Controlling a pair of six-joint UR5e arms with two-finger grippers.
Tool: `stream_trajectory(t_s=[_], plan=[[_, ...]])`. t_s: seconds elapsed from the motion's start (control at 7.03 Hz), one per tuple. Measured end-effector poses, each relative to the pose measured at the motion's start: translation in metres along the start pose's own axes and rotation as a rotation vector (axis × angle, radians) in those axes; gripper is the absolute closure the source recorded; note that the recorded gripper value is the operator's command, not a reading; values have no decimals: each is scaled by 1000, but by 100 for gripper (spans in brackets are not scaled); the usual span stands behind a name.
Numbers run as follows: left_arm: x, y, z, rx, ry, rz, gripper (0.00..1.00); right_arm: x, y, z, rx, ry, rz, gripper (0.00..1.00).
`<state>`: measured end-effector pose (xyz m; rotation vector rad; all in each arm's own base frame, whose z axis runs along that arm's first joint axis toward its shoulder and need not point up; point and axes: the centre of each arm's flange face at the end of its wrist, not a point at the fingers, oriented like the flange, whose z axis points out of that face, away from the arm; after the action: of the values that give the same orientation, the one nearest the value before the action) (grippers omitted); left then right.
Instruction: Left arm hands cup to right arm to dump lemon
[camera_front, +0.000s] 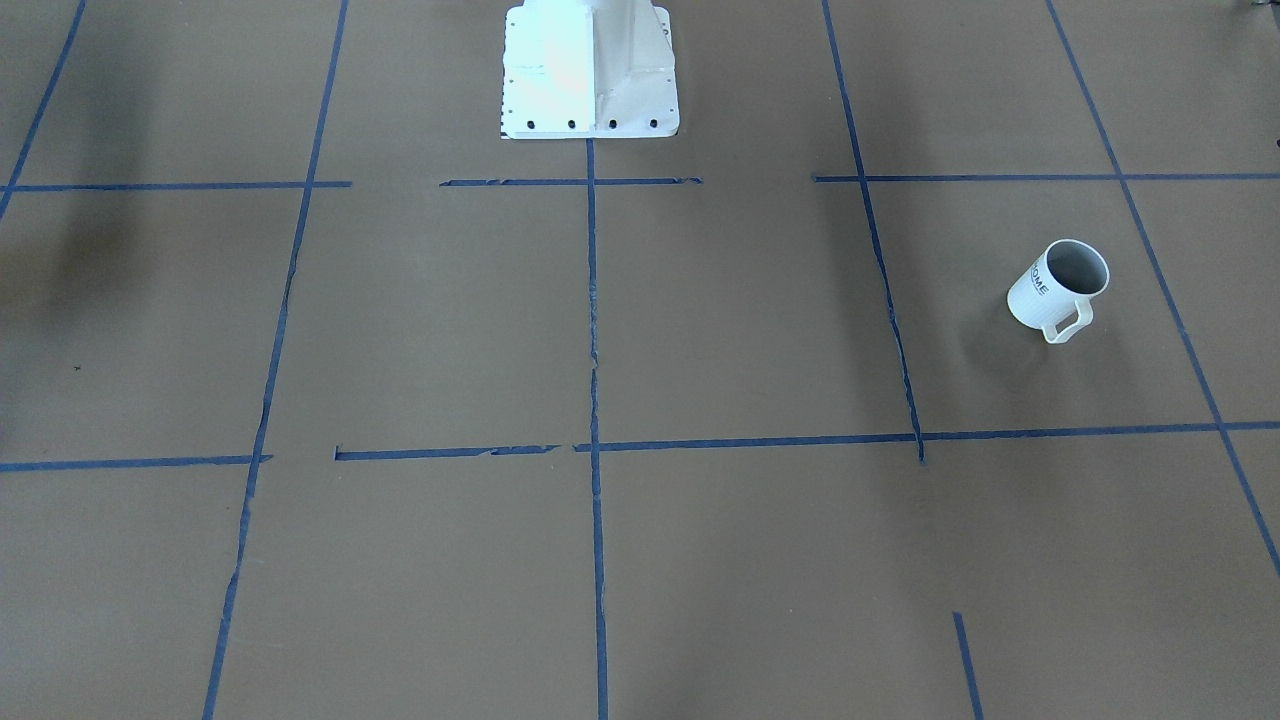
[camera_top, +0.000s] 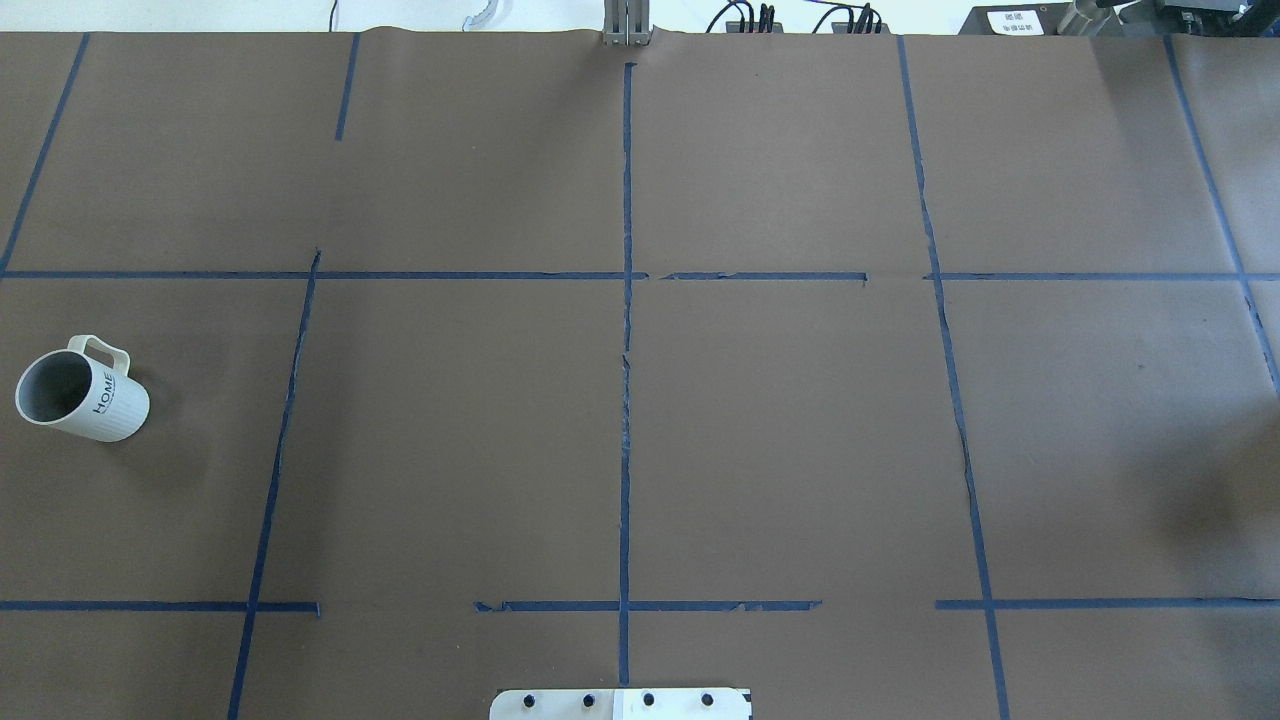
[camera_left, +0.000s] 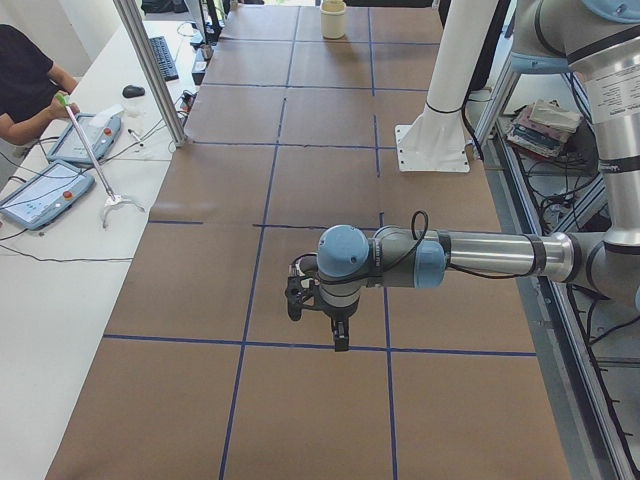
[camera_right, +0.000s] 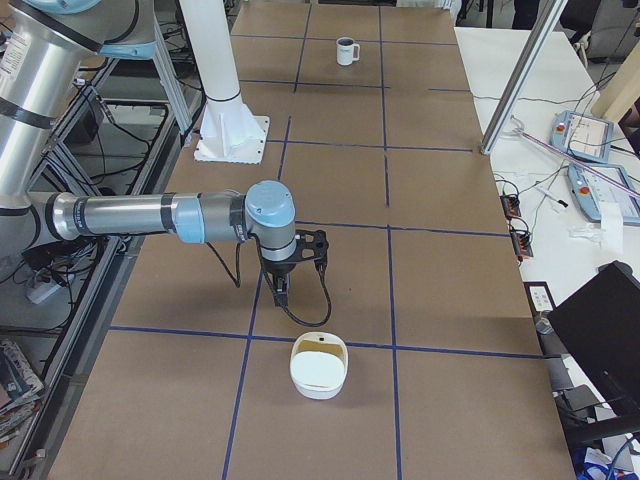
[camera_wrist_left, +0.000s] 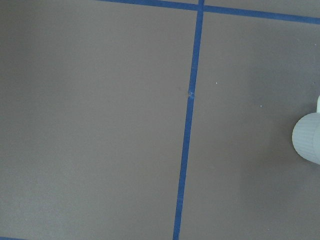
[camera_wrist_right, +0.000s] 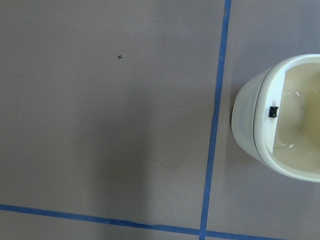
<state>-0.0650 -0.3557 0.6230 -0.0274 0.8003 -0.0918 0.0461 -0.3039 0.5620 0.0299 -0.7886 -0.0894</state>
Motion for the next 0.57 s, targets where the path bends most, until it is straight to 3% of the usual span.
stream_trajectory(t_s=[0.57], plan=[[13, 2, -8, 13, 29, 50, 0, 10, 6, -9, -15, 0, 43, 0]])
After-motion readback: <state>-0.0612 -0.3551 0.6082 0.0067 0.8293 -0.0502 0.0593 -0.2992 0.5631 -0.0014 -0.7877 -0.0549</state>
